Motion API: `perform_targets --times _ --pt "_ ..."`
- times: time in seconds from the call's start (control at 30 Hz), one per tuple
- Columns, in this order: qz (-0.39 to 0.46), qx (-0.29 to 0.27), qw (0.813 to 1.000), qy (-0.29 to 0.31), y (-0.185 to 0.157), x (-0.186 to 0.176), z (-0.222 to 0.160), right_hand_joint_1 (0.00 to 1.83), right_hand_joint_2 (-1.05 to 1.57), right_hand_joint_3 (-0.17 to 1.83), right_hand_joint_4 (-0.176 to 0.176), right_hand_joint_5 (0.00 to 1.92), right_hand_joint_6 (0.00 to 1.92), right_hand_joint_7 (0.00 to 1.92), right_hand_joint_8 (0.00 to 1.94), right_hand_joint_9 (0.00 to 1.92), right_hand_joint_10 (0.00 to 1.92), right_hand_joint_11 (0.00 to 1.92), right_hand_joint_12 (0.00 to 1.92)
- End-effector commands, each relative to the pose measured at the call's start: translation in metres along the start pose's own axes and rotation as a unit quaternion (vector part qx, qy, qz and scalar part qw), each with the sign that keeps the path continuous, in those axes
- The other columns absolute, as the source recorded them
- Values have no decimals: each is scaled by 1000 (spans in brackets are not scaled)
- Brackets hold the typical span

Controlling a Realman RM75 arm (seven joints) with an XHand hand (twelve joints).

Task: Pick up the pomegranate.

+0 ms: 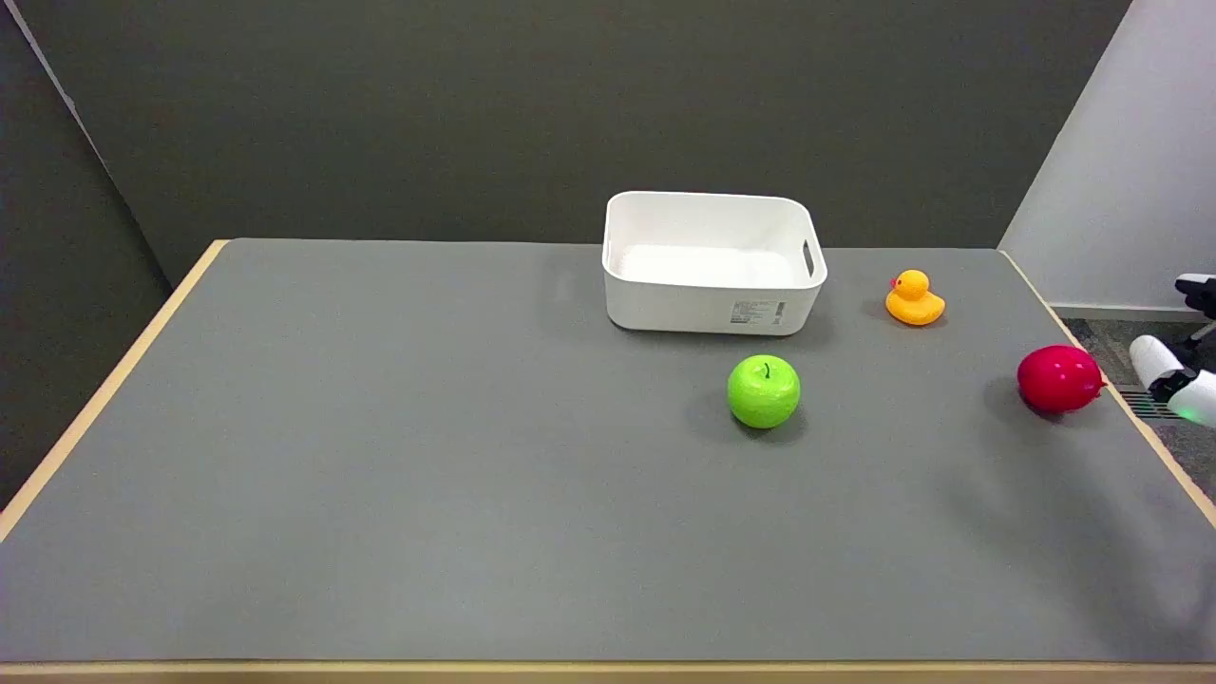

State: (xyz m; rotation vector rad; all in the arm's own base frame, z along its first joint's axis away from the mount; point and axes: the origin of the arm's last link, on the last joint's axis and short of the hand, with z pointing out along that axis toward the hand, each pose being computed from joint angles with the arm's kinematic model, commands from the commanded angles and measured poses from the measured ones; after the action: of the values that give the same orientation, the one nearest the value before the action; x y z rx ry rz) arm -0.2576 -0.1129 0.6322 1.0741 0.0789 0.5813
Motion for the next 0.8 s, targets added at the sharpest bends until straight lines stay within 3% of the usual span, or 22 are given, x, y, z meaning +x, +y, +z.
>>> perform_targets --times 0.03,0.2,0.27,0.8 --pt "-17 -35 996 -78 18 -19 25 329 578 865 52 292 548 401 461 234 816 29 1260" --pt "-27 -31 994 -102 13 -29 39 284 581 816 58 284 509 355 382 157 744 -1 1187" --pt "-27 -28 994 -105 10 -31 43 208 519 922 58 243 513 260 395 86 668 -1 1070" --pt "-27 -40 988 -148 8 -54 43 189 492 920 61 204 492 189 353 22 621 -1 1025"
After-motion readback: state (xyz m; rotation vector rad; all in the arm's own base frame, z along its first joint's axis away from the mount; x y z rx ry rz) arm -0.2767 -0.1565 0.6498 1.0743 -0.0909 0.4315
